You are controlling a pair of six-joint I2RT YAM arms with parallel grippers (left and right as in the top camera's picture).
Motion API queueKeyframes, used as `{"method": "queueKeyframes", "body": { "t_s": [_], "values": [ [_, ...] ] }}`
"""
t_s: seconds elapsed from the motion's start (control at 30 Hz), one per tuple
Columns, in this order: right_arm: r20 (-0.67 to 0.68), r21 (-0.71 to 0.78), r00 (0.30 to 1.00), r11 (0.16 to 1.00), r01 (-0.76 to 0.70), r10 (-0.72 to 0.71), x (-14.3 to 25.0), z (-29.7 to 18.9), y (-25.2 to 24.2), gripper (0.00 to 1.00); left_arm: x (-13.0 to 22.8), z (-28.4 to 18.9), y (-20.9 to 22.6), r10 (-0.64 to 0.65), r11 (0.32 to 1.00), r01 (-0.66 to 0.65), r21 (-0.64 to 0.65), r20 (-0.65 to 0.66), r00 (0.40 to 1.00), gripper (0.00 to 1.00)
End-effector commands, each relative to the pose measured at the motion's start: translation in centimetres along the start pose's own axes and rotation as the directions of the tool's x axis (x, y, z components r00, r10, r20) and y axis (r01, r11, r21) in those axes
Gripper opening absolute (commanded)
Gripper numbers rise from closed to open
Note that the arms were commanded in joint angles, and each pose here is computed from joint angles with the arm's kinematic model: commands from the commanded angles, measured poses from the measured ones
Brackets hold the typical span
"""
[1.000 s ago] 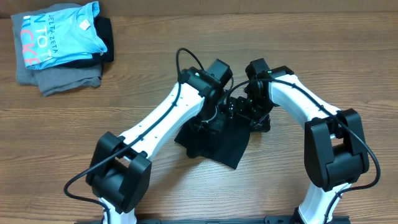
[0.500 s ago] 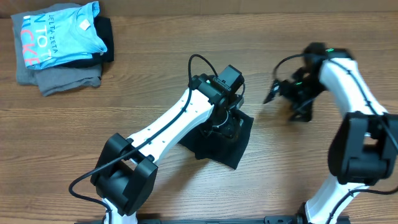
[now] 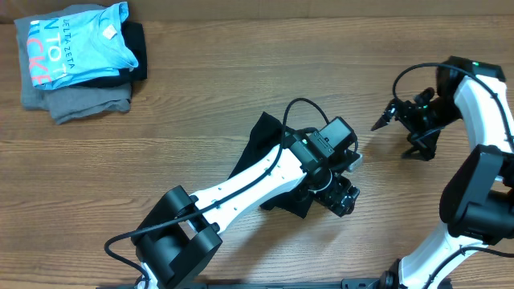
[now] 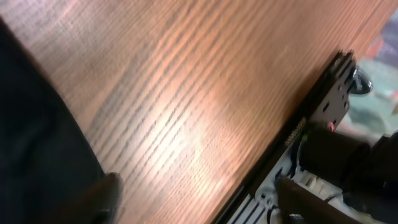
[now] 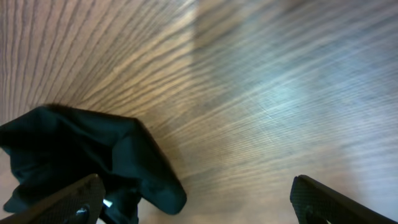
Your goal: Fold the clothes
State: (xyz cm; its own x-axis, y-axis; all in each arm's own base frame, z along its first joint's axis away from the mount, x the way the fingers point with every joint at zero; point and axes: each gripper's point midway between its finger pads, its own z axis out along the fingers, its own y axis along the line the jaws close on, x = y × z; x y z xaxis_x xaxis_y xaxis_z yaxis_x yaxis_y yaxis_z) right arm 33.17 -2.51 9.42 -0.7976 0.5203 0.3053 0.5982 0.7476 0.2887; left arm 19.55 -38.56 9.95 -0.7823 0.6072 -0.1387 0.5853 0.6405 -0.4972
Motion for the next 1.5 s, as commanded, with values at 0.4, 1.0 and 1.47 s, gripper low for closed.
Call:
{"method": "queueKeyframes", "body": {
  "t_s": [0.4,1.0,1.47],
  "values": [
    [0.055,-0.101,0.965,0.960,0.262,-0.258,4.7,-5.4,5.6,0.88,0.2,-23.0,13.2,-0.334,0.789,0.455,-0.414,0.332,0.882,1.00],
    [0.183,0.431,0.828,0.800,0.417,-0.530,15.3,2.7,14.6,0.95,11.5,-14.6,28.2,-0.713,0.537,0.697,-0.475,0.185,0.676,1.00],
    [0.191,0.491,0.813,0.771,0.406,-0.550,15.2,9.6,17.1,0.77,13.1,-11.9,28.3,-0.731,0.547,0.699,-0.461,0.144,0.667,1.00]
  ]
}}
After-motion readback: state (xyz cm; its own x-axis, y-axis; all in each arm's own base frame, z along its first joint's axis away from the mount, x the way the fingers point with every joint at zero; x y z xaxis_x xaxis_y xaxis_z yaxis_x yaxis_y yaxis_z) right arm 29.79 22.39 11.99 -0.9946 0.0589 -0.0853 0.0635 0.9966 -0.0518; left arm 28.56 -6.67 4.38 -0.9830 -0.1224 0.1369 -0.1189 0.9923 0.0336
